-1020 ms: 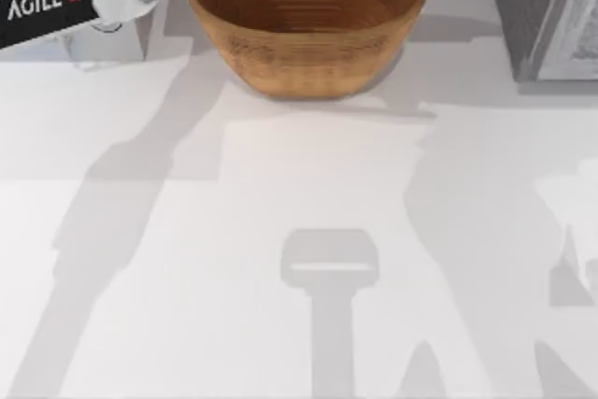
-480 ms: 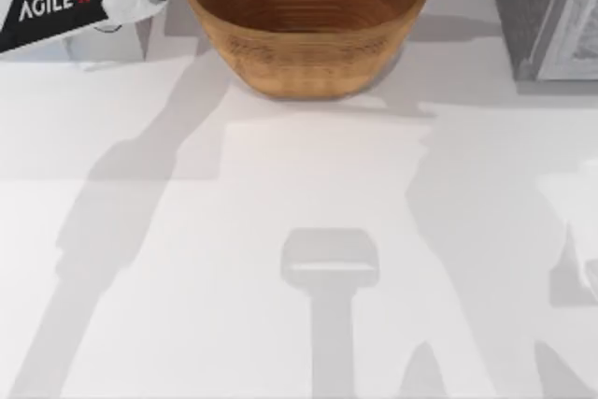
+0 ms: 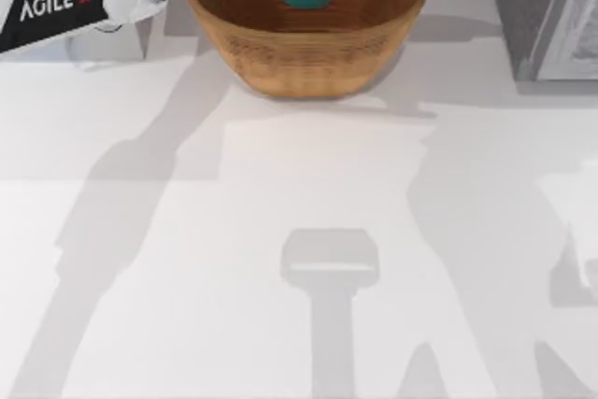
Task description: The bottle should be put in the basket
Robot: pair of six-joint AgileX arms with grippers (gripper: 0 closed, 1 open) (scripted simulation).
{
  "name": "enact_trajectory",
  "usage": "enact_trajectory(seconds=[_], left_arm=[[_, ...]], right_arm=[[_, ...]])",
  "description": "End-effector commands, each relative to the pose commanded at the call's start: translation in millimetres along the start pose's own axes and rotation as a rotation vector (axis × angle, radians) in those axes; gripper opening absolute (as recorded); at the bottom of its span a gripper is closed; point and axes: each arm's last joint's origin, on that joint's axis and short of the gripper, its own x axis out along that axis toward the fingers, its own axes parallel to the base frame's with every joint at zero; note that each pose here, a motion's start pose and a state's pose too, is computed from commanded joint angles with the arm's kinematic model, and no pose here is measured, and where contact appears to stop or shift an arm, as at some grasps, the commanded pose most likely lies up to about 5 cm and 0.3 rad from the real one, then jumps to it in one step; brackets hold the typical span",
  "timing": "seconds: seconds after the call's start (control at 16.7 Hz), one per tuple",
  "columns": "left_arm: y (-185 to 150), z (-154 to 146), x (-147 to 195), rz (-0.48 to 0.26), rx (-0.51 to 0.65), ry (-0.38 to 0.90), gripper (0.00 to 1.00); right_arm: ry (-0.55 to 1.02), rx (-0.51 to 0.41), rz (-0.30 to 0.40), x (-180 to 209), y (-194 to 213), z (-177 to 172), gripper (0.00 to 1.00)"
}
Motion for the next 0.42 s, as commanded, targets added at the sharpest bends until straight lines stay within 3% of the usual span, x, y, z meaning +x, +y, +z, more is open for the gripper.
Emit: enact_trajectory(seconds=[0.12,0.42], left_arm=[[0.0,0.0,0.0,0.000,0.000,0.000,1.00],[0.0,0.0,0.0,0.000,0.000,0.000,1.00]], right_arm=[[0.000,0.000,0.000,0.0,0.0,0.0,1.00],[0.000,0.000,0.000,0.0,0.0,0.0,1.00]])
